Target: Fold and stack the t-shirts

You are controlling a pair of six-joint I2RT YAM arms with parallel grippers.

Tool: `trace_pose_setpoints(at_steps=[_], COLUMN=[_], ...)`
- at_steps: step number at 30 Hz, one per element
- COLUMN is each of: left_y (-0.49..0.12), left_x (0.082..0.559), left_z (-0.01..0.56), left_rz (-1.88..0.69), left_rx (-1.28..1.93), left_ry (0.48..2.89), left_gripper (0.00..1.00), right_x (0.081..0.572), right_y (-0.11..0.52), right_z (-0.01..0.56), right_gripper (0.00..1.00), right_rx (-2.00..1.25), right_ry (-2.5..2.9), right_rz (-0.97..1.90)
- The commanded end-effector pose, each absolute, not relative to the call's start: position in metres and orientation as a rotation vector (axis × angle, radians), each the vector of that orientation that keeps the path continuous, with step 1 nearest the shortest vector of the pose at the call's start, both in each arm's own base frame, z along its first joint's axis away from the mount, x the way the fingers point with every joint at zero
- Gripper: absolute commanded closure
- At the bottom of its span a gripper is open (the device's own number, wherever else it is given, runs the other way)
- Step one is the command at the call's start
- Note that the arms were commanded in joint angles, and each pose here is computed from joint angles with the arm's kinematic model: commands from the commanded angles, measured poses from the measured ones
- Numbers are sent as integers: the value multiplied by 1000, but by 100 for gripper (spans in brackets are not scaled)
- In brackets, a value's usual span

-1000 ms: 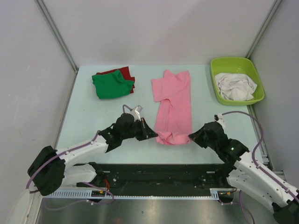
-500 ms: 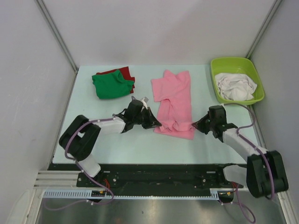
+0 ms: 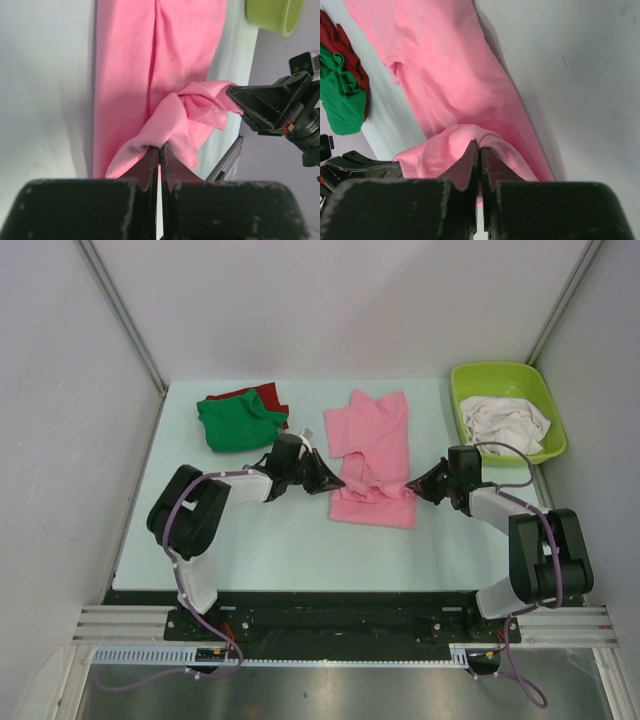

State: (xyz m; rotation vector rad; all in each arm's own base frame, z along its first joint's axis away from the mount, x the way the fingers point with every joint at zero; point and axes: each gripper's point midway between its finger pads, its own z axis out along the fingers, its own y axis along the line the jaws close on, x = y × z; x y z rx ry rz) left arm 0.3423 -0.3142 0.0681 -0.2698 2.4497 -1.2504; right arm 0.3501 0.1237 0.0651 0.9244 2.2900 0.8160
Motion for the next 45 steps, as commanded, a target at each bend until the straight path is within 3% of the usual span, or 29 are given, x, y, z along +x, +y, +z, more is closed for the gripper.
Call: trace_pose_setpoints(at_steps=[1, 3, 5, 6, 7, 8, 9, 10, 15, 20, 25, 30, 45], left_y=[-324, -326, -322, -322, -320, -314, -316, -312, -305, -294, -278, -273, -288], left_x=[369, 379, 388, 399, 403, 414, 430, 432, 453, 415, 349, 305, 285], left_z=[86, 82, 79, 77, 75, 75, 83, 80, 115, 136, 106, 74, 23], left_rz=[-1315, -1306, -1292, -1281, -1267, -1260, -1254, -1223, -1124, -1125, -1079, -1051, -1061], left_rx=[-241, -250, -274, -288, -308, -324, -306, -324, -225, -189, -176, -140, -169], left_ry=[2400, 2406, 2411, 2406, 2418, 2409, 2385, 2425, 2405, 2378, 2447, 2484, 2582], left_gripper=[100, 99, 90, 84, 71, 36, 14, 1, 0, 0, 0, 0, 0], right_x=[382, 391, 398, 411, 418, 427, 442, 449, 464, 433, 376, 328, 277], right_y=[124, 124, 124, 126, 125, 122, 122, 119, 109, 111, 120, 125, 115], right_z=[80, 75, 69, 69, 67, 69, 80, 77, 108, 139, 139, 116, 70], right_gripper=[100, 99, 79, 57, 40, 25, 2, 0, 0, 0, 0, 0, 0], right_rx=[881, 891, 899, 891, 893, 899, 893, 903, 867, 733, 575, 512, 571], right_ry=[2233, 2237, 2249, 2245, 2251, 2238, 2214, 2215, 2146, 2172, 2261, 2314, 2351], right_rz=[867, 869, 869, 881, 888, 886, 893, 879, 825, 649, 426, 419, 481])
